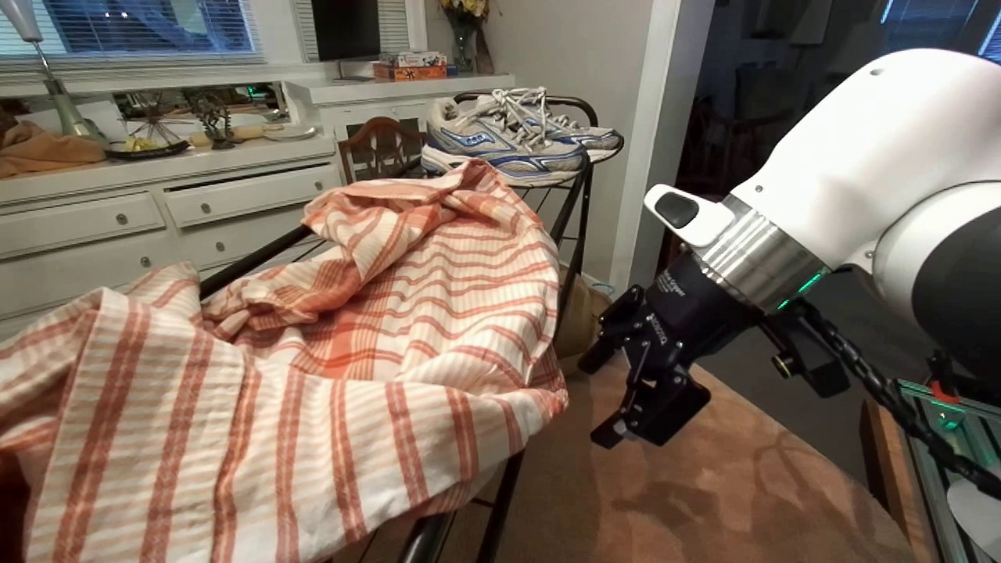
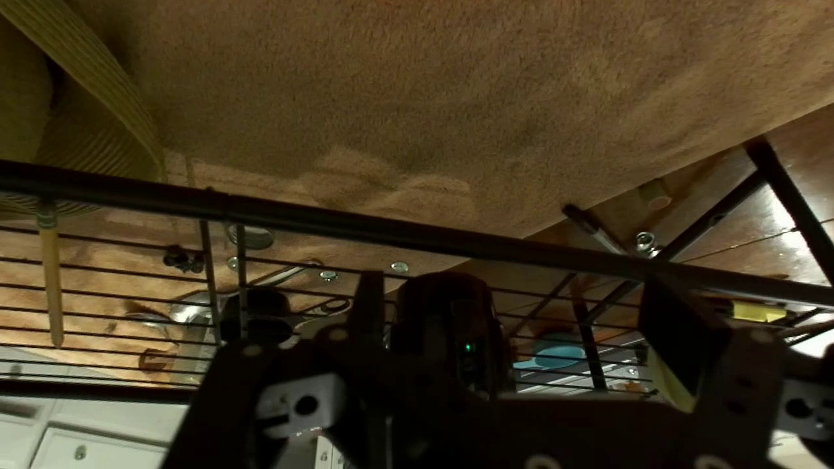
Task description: Move the brown mug to the topmost shelf.
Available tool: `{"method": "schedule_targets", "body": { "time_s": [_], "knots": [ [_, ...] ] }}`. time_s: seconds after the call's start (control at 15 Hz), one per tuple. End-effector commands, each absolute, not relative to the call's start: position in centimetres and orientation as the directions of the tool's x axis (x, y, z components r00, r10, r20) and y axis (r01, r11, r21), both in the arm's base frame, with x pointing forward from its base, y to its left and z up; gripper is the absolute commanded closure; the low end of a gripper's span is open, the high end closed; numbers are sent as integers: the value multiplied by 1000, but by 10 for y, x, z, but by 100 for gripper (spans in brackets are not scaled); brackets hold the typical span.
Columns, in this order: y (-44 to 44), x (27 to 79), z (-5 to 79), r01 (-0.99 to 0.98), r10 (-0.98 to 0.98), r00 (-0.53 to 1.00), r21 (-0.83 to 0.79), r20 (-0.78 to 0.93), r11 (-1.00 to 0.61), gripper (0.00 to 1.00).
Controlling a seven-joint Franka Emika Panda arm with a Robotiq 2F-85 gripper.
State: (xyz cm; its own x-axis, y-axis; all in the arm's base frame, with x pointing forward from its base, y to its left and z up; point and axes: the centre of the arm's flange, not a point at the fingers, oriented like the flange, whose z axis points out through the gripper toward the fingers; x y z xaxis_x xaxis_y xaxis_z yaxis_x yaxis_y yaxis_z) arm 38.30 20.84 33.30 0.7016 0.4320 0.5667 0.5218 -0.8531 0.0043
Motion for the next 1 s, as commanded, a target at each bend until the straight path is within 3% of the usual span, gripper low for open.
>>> {"method": "schedule_targets", "body": {
  "time_s": [0.0, 0.93],
  "knots": [
    [225, 395, 324, 504, 401, 689, -1, 604, -864, 0],
    [233, 421, 319, 497, 375, 639, 11, 671, -868, 0]
  ]
}}
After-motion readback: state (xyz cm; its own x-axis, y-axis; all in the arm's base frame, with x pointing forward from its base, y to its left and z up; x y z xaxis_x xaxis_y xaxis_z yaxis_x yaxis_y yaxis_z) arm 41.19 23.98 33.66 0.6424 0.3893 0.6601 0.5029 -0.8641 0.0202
